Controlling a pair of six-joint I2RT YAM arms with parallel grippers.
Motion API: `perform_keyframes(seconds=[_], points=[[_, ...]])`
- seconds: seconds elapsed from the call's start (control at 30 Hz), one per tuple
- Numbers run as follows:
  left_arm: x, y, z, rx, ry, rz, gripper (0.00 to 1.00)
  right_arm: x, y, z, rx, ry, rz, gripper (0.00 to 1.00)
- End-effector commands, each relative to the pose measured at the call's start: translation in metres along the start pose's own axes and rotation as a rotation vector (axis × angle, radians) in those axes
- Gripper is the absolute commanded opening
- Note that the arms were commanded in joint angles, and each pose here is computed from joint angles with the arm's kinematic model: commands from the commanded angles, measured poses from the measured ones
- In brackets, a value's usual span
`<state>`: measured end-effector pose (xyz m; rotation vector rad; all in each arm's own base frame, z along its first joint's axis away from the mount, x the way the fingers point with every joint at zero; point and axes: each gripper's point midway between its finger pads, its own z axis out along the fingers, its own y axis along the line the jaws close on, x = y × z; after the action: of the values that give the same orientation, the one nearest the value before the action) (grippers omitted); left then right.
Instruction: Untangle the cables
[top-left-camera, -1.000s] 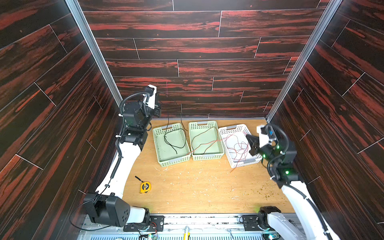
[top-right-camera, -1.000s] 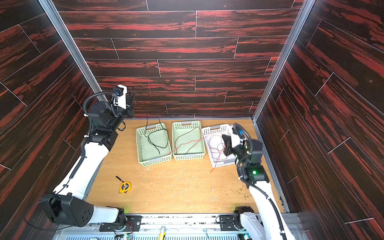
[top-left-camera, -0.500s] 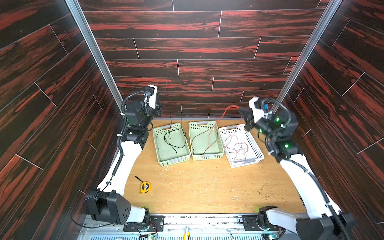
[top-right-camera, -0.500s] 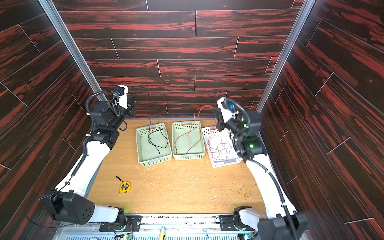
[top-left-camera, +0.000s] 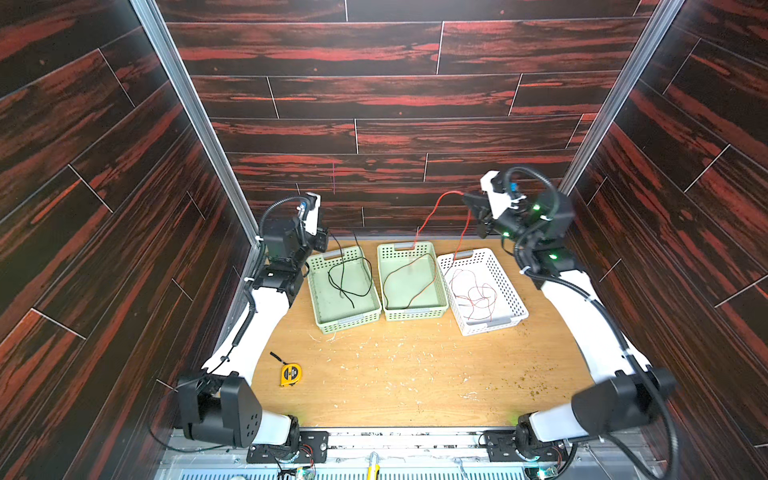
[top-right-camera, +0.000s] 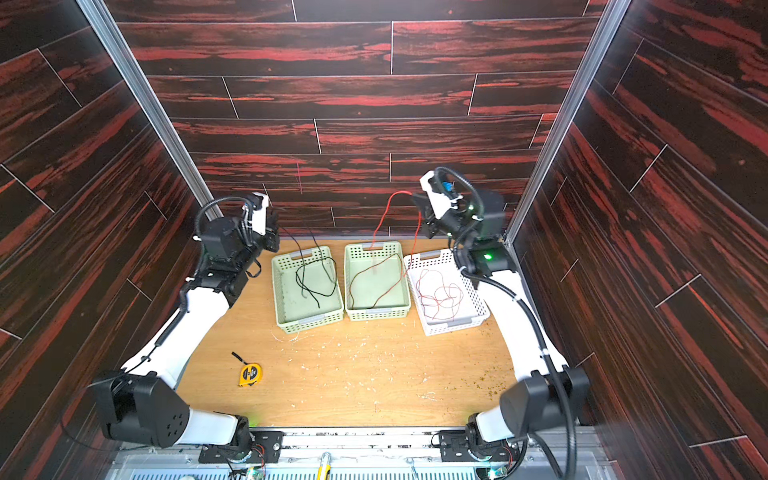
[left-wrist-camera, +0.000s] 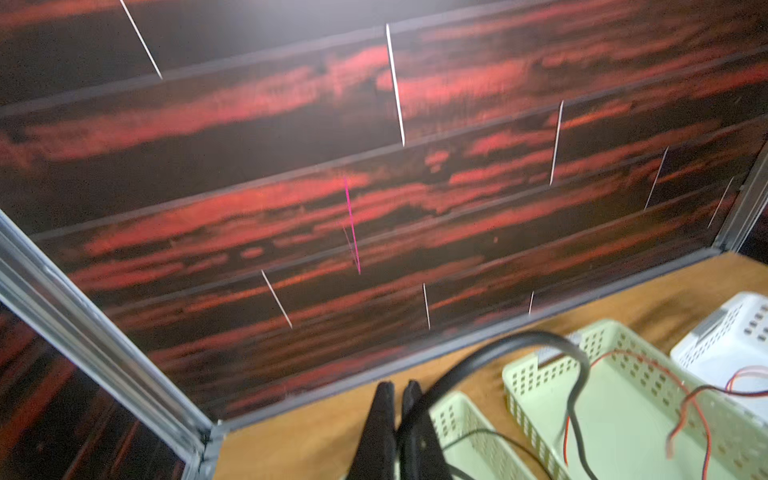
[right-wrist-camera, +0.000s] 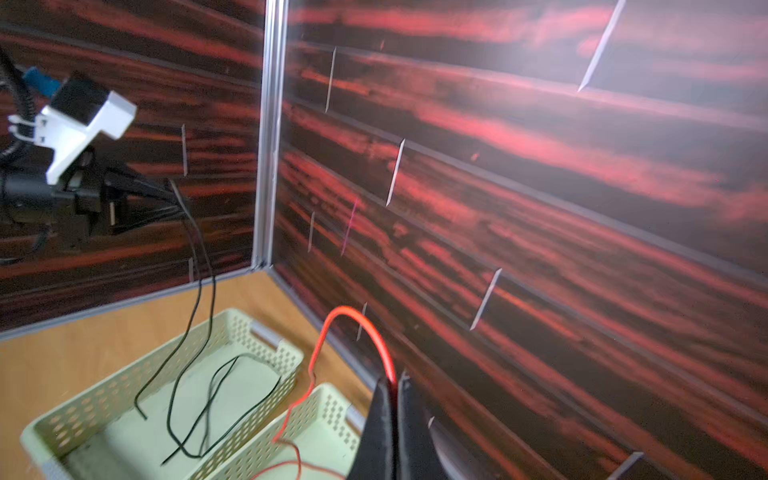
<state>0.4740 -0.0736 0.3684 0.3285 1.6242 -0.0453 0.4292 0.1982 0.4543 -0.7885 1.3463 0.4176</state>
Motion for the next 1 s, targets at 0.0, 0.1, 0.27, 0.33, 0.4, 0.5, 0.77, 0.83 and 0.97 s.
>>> perform_keyframes(seconds=[0.0,0.1,0.27,0.33,0.4,0.5,0.77,0.83,0.97], points=[[0.014,0.005,0.004,-0.032,0.018,-0.004,0.00,0.019,0.014,0.019,-0.063,0.023,-0.012,0.00],[0.035,0.010,0.009,-0.049,0.047,-0.034,0.00,0.051,0.021,0.032,-0.070,0.075,0.012,0.00],[0.075,0.015,0.018,-0.063,0.112,-0.075,0.00,0.107,0.033,0.058,-0.100,0.129,0.080,0.00],[0.089,0.021,0.021,-0.088,0.135,-0.096,0.00,0.131,0.041,0.071,-0.120,0.151,0.118,0.00],[0.100,0.027,0.022,-0.106,0.157,-0.113,0.00,0.158,0.050,0.084,-0.130,0.182,0.142,0.00],[0.119,0.033,0.024,-0.128,0.209,-0.124,0.00,0.199,0.058,0.097,-0.113,0.227,0.189,0.00],[0.173,0.038,0.042,-0.149,0.359,-0.145,0.00,0.291,0.047,0.112,0.016,0.443,0.327,0.24],[0.184,0.035,0.051,-0.132,0.388,-0.163,0.00,0.292,0.046,0.108,0.031,0.443,0.320,0.37],[0.206,0.028,0.066,-0.102,0.425,-0.204,0.00,0.284,0.045,0.098,0.047,0.444,0.285,0.50]])
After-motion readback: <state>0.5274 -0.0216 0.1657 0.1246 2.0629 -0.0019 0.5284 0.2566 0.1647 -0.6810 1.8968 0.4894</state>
